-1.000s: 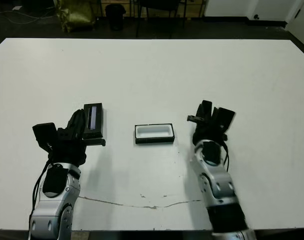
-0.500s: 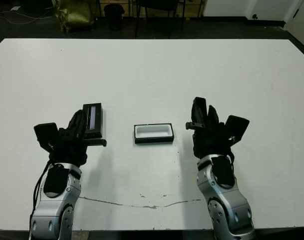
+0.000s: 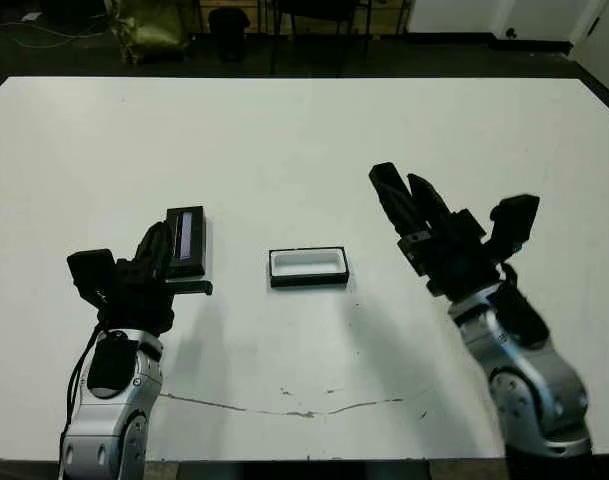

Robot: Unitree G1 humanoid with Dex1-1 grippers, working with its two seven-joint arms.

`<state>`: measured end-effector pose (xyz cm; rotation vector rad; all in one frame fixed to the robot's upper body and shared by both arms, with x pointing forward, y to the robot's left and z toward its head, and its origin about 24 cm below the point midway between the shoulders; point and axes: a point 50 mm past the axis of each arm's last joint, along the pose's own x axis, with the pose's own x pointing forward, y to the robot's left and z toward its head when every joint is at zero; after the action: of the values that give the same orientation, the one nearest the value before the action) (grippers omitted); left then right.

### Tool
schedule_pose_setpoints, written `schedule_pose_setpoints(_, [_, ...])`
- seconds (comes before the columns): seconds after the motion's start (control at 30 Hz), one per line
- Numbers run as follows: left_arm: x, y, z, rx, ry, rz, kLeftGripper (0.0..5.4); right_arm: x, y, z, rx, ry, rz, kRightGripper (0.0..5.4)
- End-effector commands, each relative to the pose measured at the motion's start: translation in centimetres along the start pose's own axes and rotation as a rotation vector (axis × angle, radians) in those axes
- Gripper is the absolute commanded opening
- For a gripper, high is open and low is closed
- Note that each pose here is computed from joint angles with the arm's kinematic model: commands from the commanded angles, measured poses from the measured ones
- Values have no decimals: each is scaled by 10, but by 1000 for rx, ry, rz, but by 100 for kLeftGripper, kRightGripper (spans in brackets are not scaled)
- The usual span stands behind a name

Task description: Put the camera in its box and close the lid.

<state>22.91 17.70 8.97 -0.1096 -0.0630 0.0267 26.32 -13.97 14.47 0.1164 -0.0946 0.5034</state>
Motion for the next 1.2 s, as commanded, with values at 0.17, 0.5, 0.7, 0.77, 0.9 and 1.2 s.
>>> schedule_pose_setpoints(0.17, [-3, 3, -7, -7, 43, 24, 0, 13, -24, 8, -22, 121, 138, 83])
schedule_pose_setpoints(0.5, [-3, 2, -8, -2, 40, 24, 0, 47, -55, 17, -125, 288, 457, 83])
schedule_pose_setpoints(0.7, [-3, 2, -7, -12, 37, 26, 0, 65, -57, 17, -243, 352, 583, 83])
schedule_pose_setpoints(0.77, [-3, 2, -8, -12, 35, 27, 0, 71, -56, 16, -259, 366, 650, 83])
schedule_pose_setpoints(0.9, [-3, 2, -7, -4, 32, 33, 0, 80, -52, 17, -326, 395, 774, 83])
schedule_pose_setpoints(1.2, [-3, 3, -7, -8, 31, 31, 0, 93, -35, 16, -466, 411, 917, 82])
